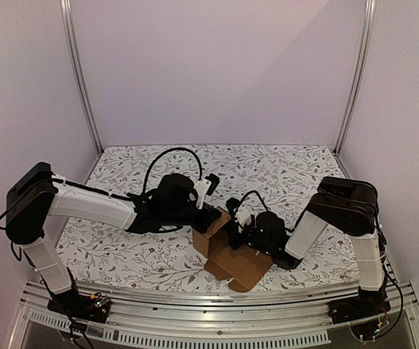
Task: Fold the paper box
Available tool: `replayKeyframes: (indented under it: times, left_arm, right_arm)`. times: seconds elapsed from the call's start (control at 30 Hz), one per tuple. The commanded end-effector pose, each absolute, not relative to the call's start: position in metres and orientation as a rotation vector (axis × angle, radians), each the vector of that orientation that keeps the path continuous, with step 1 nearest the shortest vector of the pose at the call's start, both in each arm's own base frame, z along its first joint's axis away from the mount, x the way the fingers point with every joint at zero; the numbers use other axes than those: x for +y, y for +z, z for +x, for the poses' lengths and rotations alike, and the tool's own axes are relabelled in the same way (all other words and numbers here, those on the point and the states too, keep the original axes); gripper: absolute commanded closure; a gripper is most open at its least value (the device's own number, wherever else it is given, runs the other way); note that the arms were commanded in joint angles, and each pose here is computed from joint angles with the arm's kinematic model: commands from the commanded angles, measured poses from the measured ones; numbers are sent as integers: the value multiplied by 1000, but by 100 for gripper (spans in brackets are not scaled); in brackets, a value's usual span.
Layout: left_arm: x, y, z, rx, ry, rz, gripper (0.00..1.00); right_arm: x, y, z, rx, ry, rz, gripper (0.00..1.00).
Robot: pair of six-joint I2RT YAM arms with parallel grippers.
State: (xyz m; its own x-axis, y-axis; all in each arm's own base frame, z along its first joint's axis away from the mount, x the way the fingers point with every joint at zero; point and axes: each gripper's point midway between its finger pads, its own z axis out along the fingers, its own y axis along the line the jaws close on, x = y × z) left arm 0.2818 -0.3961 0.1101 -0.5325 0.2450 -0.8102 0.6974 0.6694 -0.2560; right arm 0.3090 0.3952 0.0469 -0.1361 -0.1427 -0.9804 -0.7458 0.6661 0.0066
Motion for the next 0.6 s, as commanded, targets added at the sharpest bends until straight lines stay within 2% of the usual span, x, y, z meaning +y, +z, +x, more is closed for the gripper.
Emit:
replayKeyframes:
  times: [0.0, 0.07, 0.13, 0.4, 0.57]
  left_arm:
    - [-388, 88, 283, 2179, -691, 736, 100]
    - [-388, 87, 283, 2182, -688, 739, 100]
    - [-388, 87, 283, 2181, -686, 739, 100]
    - [-385, 88, 284, 2176, -671, 733, 100]
    - [-385, 87, 284, 2176, -676, 727, 100]
  right_arm:
    - [391, 31, 308, 1696, 577, -767, 92]
    - [388, 31, 307, 1696, 573, -765, 73]
    - [385, 33, 306, 1697, 569, -761, 62]
    - [369, 50, 296, 1691, 533, -791, 40]
    - [355, 63, 286, 1717, 525, -800, 35]
